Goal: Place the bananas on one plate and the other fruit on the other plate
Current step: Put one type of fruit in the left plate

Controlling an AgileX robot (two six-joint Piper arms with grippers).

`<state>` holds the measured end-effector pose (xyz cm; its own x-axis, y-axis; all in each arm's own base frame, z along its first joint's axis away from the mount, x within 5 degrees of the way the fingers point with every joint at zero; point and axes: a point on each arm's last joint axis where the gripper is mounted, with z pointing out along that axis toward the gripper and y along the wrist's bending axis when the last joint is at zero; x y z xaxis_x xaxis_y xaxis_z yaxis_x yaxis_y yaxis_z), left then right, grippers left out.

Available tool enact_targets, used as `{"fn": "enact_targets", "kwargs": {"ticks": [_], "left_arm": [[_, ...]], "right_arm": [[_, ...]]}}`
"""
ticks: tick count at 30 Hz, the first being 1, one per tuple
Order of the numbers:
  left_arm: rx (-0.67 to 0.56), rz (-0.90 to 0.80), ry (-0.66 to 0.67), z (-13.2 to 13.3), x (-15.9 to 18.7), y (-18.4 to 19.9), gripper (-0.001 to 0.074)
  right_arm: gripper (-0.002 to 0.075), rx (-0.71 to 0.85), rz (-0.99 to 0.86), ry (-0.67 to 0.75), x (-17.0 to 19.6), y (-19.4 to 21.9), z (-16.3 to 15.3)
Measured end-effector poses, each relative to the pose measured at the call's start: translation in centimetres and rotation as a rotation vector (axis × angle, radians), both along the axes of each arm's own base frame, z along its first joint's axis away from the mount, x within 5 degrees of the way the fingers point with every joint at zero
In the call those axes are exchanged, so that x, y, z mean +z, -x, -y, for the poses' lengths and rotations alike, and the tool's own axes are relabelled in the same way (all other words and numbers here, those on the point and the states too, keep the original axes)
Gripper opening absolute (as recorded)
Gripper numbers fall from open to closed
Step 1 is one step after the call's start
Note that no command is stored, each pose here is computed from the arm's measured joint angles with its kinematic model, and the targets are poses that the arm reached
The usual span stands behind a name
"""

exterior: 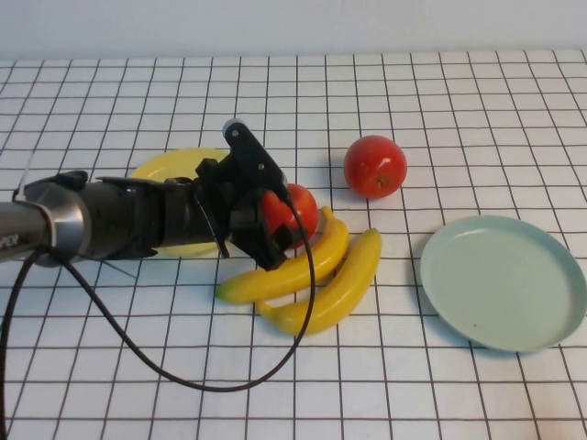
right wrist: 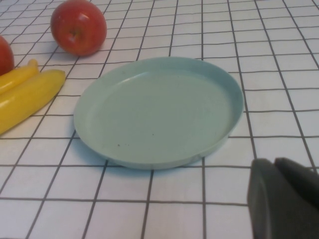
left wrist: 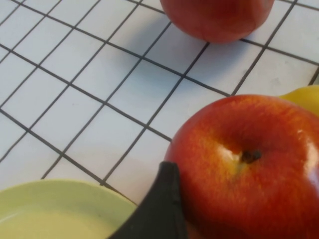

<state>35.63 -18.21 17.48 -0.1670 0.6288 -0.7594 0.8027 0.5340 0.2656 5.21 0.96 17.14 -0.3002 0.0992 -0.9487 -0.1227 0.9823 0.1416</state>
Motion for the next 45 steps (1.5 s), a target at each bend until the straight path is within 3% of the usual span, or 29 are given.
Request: {"fn": "enact_targets", "kwargs": {"ticks": [7, 16, 22, 30, 39, 45], "left_arm": [[0.003, 0.007, 0.003, 0.1, 0.1, -0.4, 0.0666], [0.078, -0.015, 0.05, 0.4, 0.6, -1.4, 0.0605], [0.123, 0.047, 0.064, -0.1, 3.3, -1.4, 0.0605], [0.325, 0.188, 0.093, -3.3, 10.0, -0.3, 0.0596], [0.597, 0.011, 0.207, -9.4, 6.9, -1.5, 0.0596], [0.6, -0.03, 0.24, -9.7, 6.0, -1.9, 0.0593]], "right_arm": [[-0.0017, 0.0, 0.0, 0.0, 0.0, 0.0, 0.0], [-0.0017, 0.0, 0.0, 0.0, 0.0, 0.0, 0.0], [-0.0017, 0.0, 0.0, 0.0, 0.0, 0.0, 0.0], [-0.0017, 0.0, 0.0, 0.0, 0.0, 0.0, 0.0], [-0.0017, 0.0, 0.0, 0.0, 0.0, 0.0, 0.0], [-0.0017, 0.0, 0.0, 0.0, 0.0, 0.0, 0.0]]}}
